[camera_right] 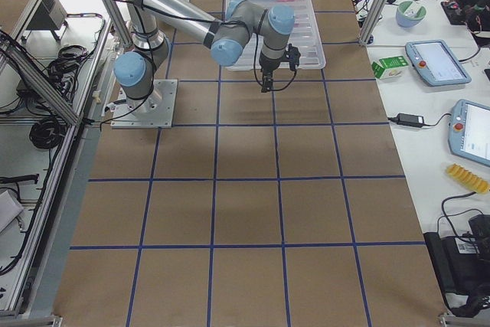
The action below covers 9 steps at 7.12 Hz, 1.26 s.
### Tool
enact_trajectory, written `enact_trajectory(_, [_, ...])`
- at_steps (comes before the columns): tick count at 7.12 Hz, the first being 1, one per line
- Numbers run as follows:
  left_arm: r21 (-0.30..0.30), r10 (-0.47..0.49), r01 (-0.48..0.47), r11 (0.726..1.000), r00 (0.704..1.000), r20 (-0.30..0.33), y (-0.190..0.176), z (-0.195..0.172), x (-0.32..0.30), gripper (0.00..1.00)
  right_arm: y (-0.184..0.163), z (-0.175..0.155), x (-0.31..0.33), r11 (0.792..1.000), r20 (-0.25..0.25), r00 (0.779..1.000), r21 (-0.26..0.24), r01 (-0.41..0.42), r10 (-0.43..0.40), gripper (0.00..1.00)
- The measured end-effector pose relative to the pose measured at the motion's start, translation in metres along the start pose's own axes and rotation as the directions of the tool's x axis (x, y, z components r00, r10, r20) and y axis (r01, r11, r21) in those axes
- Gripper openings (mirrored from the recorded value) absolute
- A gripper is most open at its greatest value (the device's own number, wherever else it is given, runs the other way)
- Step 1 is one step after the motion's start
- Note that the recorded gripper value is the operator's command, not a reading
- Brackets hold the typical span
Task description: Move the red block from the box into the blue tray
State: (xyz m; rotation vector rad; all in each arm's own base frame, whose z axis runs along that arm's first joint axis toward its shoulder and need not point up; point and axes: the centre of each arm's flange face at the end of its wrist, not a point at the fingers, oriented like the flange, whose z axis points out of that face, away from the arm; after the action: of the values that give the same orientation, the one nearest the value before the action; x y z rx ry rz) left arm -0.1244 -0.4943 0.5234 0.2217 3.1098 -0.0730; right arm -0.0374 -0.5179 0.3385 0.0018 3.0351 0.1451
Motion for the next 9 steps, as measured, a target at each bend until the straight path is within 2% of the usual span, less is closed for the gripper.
enact_trajectory(5, [-0.004,-0.01,0.01,1.0,1.0,-0.001,0.001,0.002,-0.001,1.0,-0.003,0.007,-0.105,0.999,-0.023,0.999,0.03,0.033,-0.033,1.0])
enact_trajectory(7, [-0.005,-0.011,0.011,1.0,1.0,0.0,0.001,0.003,-0.001,1.0,-0.002,0.008,-0.119,0.998,-0.026,0.999,0.034,0.044,-0.043,1.0])
enact_trajectory(9, [-0.004,-0.012,0.012,1.0,1.0,0.0,0.0,0.004,-0.001,1.0,-0.006,-0.005,-0.121,0.997,-0.04,0.998,0.062,0.055,-0.053,1.0])
